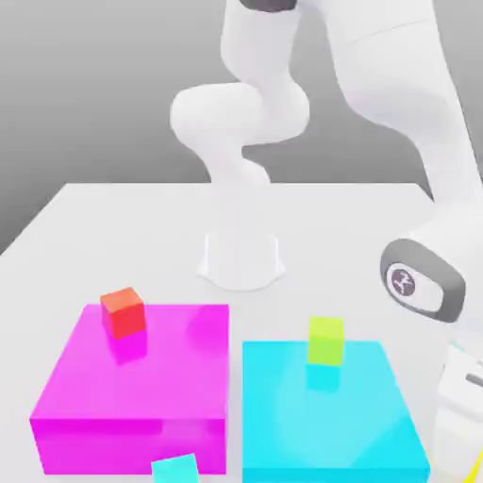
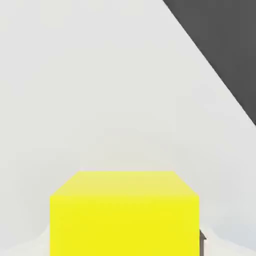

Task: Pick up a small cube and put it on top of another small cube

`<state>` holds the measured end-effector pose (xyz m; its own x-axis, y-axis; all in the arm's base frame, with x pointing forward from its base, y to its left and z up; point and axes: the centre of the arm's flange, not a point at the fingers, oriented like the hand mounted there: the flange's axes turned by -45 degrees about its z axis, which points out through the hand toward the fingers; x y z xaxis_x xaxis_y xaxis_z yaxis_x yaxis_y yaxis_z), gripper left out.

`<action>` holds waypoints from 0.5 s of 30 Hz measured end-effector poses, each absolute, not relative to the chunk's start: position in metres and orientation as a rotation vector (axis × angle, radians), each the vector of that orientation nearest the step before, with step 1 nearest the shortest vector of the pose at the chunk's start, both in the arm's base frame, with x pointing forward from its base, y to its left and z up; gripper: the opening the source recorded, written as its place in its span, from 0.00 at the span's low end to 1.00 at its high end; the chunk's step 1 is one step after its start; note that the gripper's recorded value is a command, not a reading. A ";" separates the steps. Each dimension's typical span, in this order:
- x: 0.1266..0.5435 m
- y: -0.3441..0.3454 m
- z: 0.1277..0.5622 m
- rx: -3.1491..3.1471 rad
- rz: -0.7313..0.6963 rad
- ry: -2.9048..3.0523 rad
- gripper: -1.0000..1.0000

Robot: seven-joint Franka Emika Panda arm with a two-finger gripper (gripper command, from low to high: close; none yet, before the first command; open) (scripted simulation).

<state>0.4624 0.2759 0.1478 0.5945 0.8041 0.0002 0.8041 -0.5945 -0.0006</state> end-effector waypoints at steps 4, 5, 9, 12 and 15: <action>0.471 0.259 0.195 -2.842 0.003 -1.345 0.00; 0.482 0.234 0.200 -2.893 0.007 -1.243 0.00; 0.514 0.135 0.216 -3.047 0.014 -0.824 0.00; 0.523 0.060 0.227 -3.114 0.013 -0.502 0.00; 0.523 -0.015 0.232 -3.141 0.007 -0.172 0.00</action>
<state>0.5233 -0.0151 0.2322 0.9940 0.1095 -0.0044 0.1095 -0.9940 0.0039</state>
